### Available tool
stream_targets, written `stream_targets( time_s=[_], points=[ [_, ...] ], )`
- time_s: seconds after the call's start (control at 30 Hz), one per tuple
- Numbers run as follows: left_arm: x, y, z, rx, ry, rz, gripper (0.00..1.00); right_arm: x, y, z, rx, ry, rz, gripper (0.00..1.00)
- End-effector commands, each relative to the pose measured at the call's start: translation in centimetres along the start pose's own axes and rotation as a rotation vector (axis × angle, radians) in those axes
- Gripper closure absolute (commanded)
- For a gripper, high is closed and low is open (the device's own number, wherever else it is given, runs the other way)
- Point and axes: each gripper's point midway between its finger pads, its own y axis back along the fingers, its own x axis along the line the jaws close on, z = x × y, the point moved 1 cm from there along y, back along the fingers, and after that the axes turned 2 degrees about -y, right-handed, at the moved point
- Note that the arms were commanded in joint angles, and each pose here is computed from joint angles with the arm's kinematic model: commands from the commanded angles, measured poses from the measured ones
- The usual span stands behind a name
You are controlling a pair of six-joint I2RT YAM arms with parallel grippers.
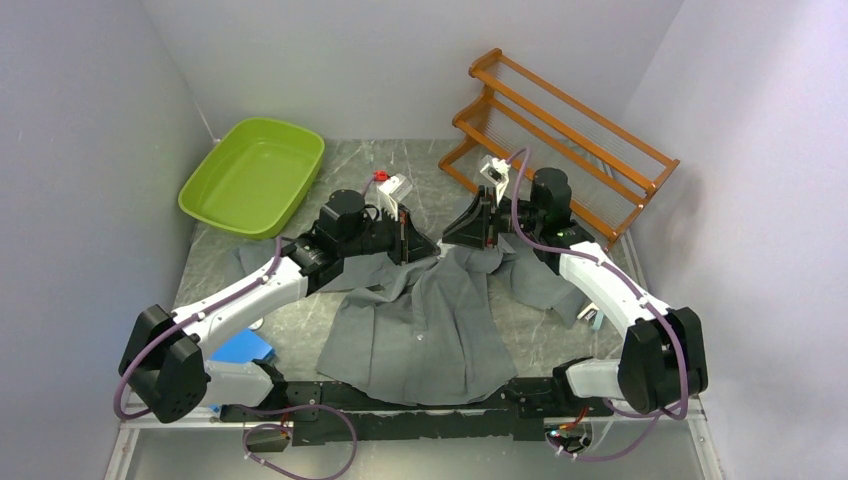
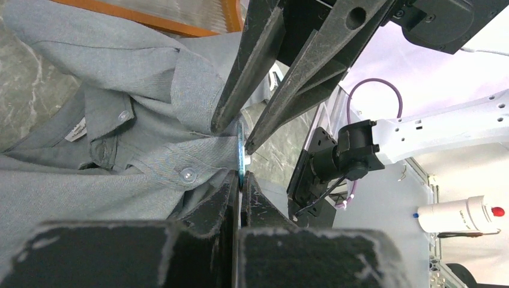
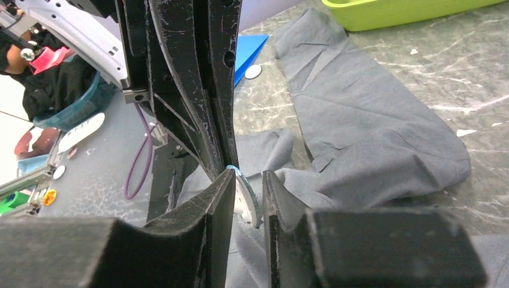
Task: Pin the brooch onto the clothing
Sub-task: Pin the brooch to the clothes.
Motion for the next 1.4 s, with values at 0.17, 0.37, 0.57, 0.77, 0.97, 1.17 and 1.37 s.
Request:
stream_targets(
  time_s=[0.17,0.37,0.57,0.77,0.97,1.17,1.37],
  points=[
    [-2.1,0.9,2.5,-0.085,-0.082,-0.062,0.98,1.1,0.1,1.2,-0.018,0.097,0.062,0.86],
    [-2.3,1.0,2.9,-0.103,-0.088,-0.065,0.97,1.2,0.0,0.9,-0.022,0.095,0.095,0.71],
    [-2.4,1.0,3.1,-0.109,-0.088,-0.069,0.97,1.4,-0.1,1.0,-0.022,0.096,0.115,0.98],
    [-1.2,1.2,2.6,-0.120,-0.049,0.001,0.43,1.2,0.1,1.8,-0.065,0.102,0.038,1.00],
    [-1.1,1.2,2.0,-0.203,-0.021,-0.043,0.44,2.1,0.4,3.1,-0.140,0.103,0.015,1.00],
    [-2.1,0.9,2.4,-0.236,-0.038,-0.125,0.62,3.1,0.6,3.8,-0.163,0.106,0.040,1.00],
    [-2.6,0.9,3.3,-0.256,-0.062,-0.145,0.65,3.3,0.7,3.8,-0.156,0.106,0.043,1.00]
  ],
)
